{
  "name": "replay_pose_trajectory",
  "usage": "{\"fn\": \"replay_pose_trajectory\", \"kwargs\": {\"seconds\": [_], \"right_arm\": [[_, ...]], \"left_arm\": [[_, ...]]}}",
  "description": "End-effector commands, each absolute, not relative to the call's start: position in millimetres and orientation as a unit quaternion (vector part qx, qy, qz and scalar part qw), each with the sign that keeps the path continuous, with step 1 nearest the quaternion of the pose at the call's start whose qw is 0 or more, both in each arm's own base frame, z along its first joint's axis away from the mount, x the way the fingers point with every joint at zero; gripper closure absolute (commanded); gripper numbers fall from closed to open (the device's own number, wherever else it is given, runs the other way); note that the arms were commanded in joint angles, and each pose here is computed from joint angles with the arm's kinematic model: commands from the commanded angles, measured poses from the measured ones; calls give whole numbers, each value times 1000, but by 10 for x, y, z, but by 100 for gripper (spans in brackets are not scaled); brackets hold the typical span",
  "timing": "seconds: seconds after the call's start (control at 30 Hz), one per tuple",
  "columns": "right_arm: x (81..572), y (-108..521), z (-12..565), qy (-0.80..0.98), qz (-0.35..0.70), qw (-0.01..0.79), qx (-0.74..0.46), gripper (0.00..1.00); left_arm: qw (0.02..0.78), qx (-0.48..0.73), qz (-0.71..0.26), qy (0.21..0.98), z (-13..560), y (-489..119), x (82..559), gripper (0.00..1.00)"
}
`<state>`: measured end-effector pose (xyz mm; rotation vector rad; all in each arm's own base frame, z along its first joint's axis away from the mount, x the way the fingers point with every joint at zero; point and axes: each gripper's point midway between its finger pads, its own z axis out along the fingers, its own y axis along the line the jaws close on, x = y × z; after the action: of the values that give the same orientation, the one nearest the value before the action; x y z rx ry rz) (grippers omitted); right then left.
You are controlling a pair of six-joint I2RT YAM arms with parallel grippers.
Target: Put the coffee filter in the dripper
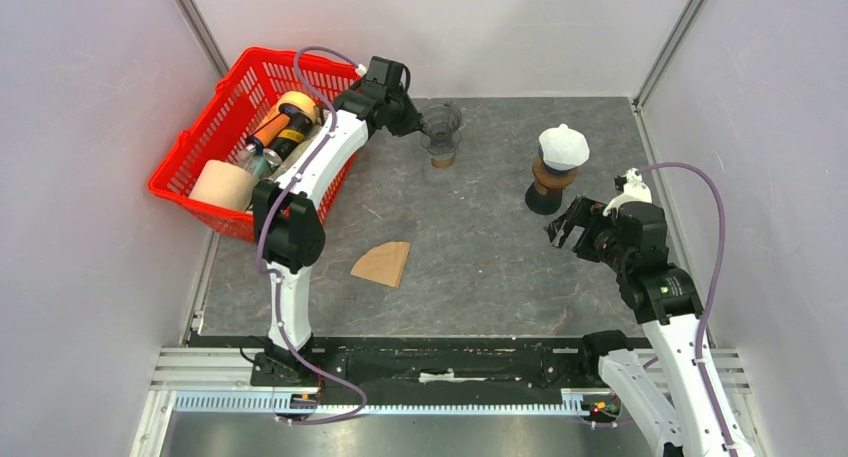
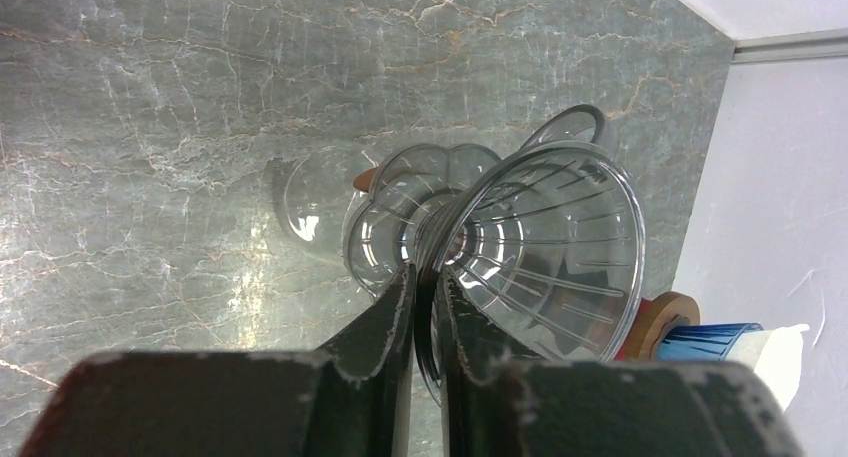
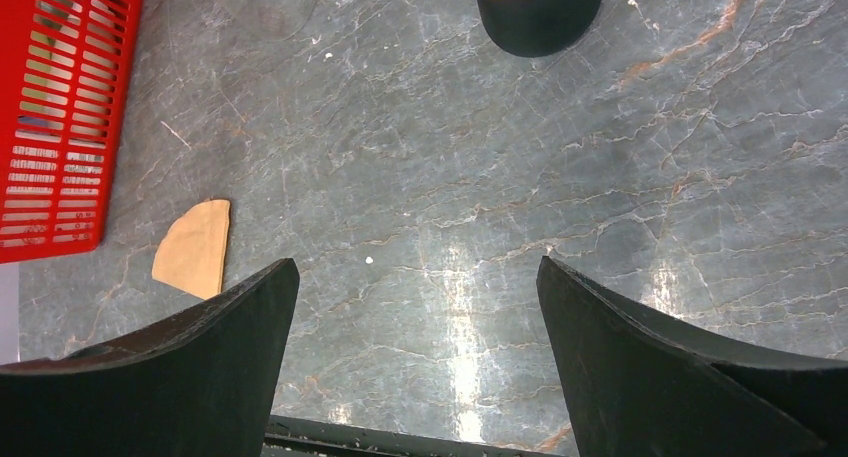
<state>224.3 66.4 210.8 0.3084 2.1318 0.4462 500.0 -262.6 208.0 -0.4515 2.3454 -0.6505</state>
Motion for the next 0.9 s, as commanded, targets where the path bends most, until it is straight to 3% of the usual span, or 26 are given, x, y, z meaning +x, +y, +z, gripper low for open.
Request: {"fn": "replay_pose_trajectory", "kwargs": {"seconds": [0.0, 0.2, 0.43, 0.67, 0.87], "right_arm": [[2282, 639, 2159, 857, 179, 466, 131, 3], [2284, 639, 2150, 857, 178, 465, 131, 3], [2291, 615, 2164, 856, 173, 469, 135, 3], [2299, 626, 2142, 858, 175, 463, 139, 3], [2310, 637, 2144, 859, 177, 459, 139, 3]], "left_arm": [[340, -176, -268, 884, 2287, -2665, 5051, 78], [351, -167, -277, 879, 2445, -2672, 5032, 61], [367, -146, -300, 868, 2753, -2692, 4942, 17], [416, -116, -295, 852, 3233, -2601, 4640, 12], [442, -92, -249, 857, 3268, -2458, 4169, 10]]}}
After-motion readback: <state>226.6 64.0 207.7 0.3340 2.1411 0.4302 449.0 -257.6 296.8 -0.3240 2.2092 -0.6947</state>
